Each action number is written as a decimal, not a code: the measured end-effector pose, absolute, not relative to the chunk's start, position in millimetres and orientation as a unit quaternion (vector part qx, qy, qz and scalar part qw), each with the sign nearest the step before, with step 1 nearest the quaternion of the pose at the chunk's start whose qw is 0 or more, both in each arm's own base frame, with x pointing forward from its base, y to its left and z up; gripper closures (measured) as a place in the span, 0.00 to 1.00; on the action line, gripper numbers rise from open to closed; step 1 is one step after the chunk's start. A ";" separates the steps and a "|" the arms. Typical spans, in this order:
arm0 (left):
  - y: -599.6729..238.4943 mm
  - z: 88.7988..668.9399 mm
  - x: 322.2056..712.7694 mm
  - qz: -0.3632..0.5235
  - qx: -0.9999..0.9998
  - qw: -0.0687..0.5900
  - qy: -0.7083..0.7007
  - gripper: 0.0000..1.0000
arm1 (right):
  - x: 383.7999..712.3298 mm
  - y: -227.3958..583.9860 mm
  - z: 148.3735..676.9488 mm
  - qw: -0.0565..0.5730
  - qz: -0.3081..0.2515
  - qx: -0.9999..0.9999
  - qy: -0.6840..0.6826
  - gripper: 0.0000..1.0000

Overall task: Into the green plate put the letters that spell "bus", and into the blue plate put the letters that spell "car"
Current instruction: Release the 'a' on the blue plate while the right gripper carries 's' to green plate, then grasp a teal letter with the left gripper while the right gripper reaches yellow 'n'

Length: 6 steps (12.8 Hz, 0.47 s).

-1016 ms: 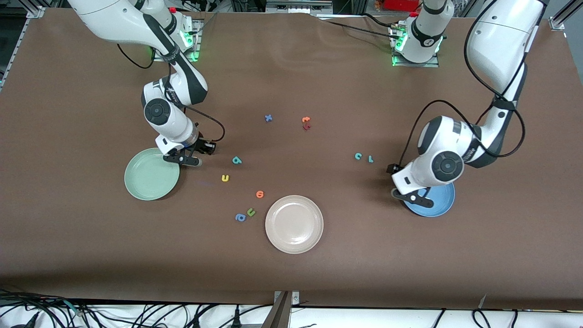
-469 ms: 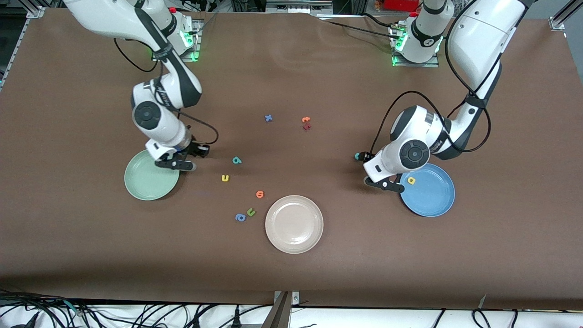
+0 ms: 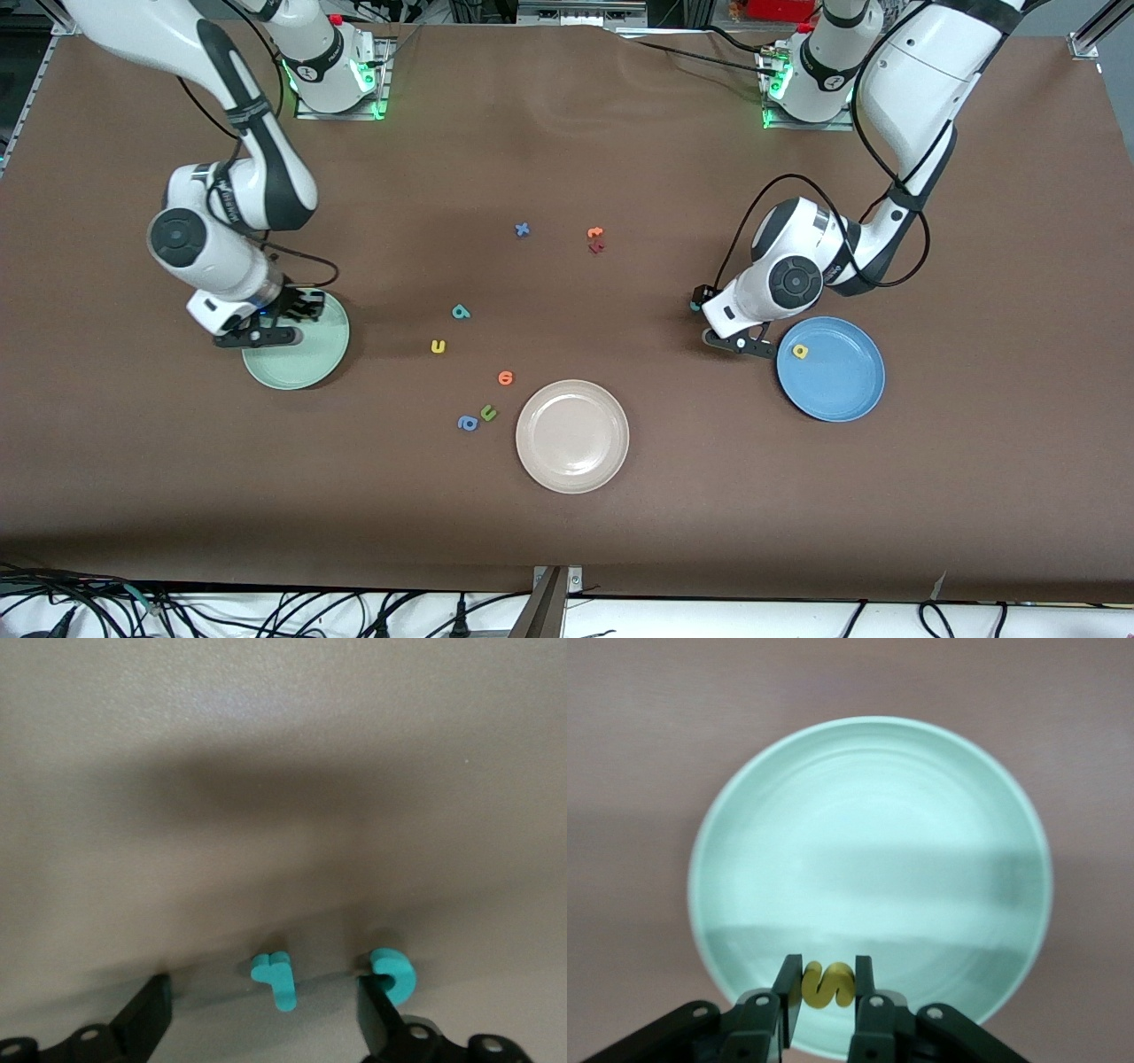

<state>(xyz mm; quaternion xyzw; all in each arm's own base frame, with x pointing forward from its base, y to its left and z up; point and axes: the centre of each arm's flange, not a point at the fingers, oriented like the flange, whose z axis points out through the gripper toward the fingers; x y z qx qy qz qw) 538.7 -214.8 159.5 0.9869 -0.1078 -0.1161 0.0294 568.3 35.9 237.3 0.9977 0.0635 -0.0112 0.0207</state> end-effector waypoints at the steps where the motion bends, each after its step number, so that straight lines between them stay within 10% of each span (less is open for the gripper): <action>1: -214.2 159.9 538.3 -0.113 0.987 0.030 -0.107 0.28 | 569.3 29.3 231.6 0.022 -0.008 0.997 0.069 0.72; 3: -216.4 163.6 538.5 -0.110 0.987 0.031 -0.109 0.51 | 570.4 29.2 216.2 0.022 -0.001 0.997 0.072 0.65; 6: -215.8 164.6 538.6 -0.109 0.988 0.030 -0.109 0.52 | 572.6 30.3 213.1 0.021 0.007 0.997 0.071 0.32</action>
